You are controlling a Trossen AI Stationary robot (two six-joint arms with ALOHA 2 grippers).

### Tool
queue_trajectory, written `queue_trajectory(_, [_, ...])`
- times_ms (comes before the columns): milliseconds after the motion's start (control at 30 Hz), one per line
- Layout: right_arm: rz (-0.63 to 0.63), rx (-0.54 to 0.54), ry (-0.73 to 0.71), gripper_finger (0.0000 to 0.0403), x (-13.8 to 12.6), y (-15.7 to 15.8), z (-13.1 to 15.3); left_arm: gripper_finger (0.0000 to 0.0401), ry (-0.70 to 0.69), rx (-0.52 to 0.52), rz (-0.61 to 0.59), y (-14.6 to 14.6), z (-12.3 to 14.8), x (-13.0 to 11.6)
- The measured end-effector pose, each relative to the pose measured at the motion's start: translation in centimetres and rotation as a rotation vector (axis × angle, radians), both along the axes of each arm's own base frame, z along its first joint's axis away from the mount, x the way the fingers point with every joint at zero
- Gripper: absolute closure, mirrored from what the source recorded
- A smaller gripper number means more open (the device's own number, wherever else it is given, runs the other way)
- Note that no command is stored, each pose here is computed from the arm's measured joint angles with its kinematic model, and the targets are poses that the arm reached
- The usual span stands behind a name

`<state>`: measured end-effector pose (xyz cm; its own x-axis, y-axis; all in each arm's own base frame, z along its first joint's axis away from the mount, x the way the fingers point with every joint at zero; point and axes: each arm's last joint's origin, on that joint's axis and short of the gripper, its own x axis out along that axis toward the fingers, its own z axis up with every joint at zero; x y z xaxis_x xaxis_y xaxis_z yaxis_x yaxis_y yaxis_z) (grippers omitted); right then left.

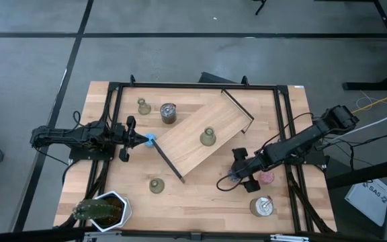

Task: Pick & Place candle stick holders
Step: Put the black patterned scented candle on the shelf

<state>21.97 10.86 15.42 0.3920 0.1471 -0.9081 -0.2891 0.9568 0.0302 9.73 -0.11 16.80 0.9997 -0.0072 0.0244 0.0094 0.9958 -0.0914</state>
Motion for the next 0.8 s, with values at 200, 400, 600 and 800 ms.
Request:
queue_trajectory(200, [0.000,-0.007,0.016,0.0003,0.3,0.2,-0.8,0.0390,0.000,0.000,0.000,0.0,0.0,0.0])
queue_trajectory(400, [0.001,-0.011,0.028,0.0003,0.4,0.2,-1.2,0.0388,0.000,0.000,0.000,0.0,0.0,0.0])
queue_trajectory(600, [0.000,-0.011,0.028,0.0004,0.4,0.2,-1.2,0.0390,0.000,0.000,0.000,0.0,0.0,0.0])
queue_trajectory(800, [-0.010,0.002,0.013,0.0004,0.6,0.3,-1.1,0.0388,0.000,0.000,0.000,0.0,0.0,0.0])
